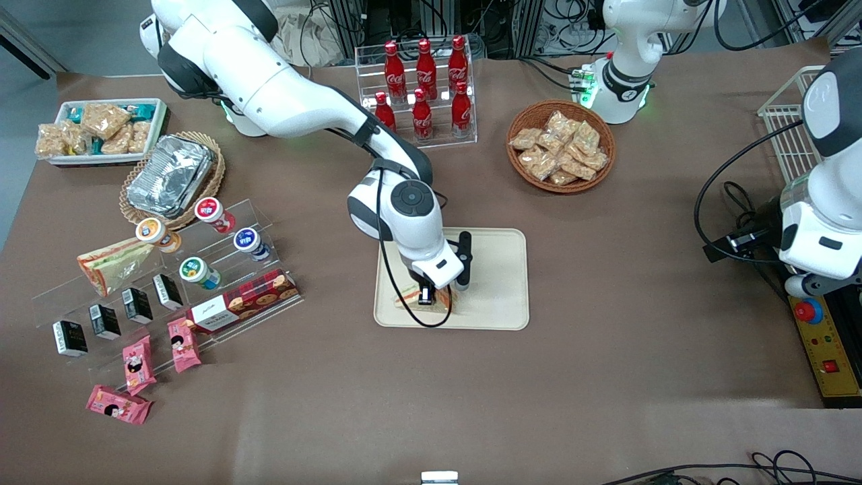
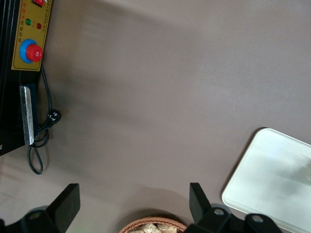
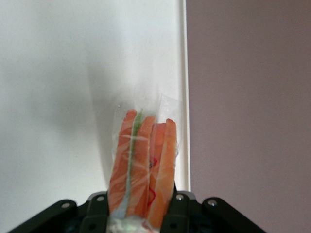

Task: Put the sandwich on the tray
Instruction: 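Carry the sandwich over the beige tray and release it there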

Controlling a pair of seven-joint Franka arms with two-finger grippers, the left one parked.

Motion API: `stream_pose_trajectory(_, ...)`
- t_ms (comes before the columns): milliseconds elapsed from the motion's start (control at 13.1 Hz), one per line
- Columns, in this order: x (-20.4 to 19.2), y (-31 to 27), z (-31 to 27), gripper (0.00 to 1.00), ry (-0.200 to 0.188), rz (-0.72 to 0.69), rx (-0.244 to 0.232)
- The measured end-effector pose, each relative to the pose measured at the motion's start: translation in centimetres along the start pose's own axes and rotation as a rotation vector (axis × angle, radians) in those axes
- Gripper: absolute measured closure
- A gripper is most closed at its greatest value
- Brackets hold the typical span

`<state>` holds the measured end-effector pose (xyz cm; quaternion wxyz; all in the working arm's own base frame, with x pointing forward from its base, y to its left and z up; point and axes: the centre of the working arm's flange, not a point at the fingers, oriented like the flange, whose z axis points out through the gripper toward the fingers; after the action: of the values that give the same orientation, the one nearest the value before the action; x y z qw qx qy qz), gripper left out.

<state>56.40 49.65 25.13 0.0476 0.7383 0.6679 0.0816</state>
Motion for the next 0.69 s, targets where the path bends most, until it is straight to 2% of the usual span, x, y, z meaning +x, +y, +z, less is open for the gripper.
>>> stream_pose_trajectory(382,-0.2,-0.1,1.9,0.62,0.011,-0.014,0.000)
stream_pose_trajectory(458,-0.2,-0.1,1.9,0.56,0.012,-0.014,0.000)
stream_pose_trajectory(535,-0.2,-0.1,1.8,0.55,0.013,-0.014,-0.001)
stream_pose_trajectory(688,-0.2,0.1,1.7,0.41,0.016,-0.009,-0.004)
